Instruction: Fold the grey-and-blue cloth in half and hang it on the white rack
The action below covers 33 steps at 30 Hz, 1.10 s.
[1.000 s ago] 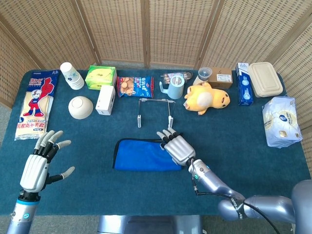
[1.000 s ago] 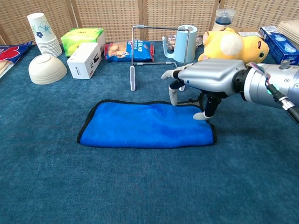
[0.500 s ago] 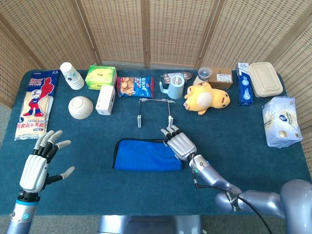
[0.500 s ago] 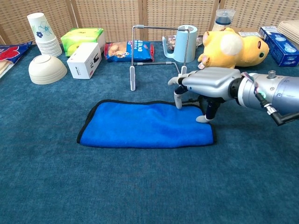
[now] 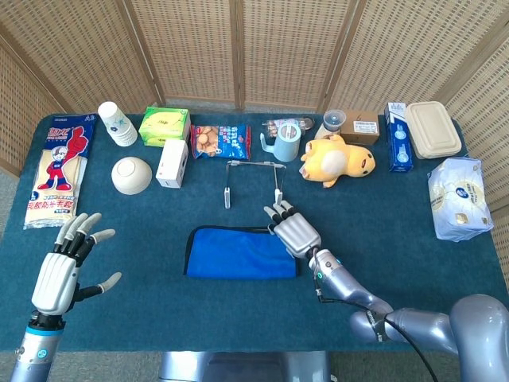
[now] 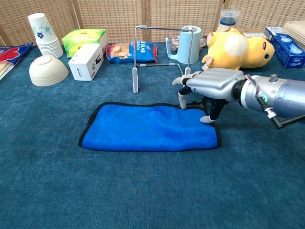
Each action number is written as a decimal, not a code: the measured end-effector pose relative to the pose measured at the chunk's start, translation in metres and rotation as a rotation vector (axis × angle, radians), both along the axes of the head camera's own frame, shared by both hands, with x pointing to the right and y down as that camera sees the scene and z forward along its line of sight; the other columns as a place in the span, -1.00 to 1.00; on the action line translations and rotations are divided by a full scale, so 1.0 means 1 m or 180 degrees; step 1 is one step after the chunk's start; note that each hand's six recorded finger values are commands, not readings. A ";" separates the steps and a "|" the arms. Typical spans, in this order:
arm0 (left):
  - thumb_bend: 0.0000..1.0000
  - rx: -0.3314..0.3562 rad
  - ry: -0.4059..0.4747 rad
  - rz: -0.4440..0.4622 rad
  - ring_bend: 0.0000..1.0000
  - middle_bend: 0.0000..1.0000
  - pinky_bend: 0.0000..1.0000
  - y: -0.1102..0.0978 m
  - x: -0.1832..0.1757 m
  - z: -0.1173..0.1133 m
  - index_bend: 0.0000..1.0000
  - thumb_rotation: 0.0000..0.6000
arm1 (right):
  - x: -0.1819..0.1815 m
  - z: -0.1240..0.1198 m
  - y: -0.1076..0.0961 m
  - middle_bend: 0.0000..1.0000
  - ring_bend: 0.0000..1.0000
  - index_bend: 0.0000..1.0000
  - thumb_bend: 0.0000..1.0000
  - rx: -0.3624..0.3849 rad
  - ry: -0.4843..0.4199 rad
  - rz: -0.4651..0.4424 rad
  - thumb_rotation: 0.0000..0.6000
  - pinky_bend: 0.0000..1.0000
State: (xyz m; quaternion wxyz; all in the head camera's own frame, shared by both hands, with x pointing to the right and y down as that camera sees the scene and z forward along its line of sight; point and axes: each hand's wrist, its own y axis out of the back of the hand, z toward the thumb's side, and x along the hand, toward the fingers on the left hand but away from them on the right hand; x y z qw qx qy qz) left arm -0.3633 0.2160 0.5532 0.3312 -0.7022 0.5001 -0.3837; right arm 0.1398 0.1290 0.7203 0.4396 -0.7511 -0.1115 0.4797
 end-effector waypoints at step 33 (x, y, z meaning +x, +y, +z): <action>-0.48 -0.0022 0.0001 -0.0025 -1.00 -0.81 -1.00 0.002 -0.004 0.002 -0.50 1.00 | 0.002 0.004 -0.003 -0.92 -1.00 -0.41 -0.46 0.0182 0.0003 0.0046 1.00 -1.00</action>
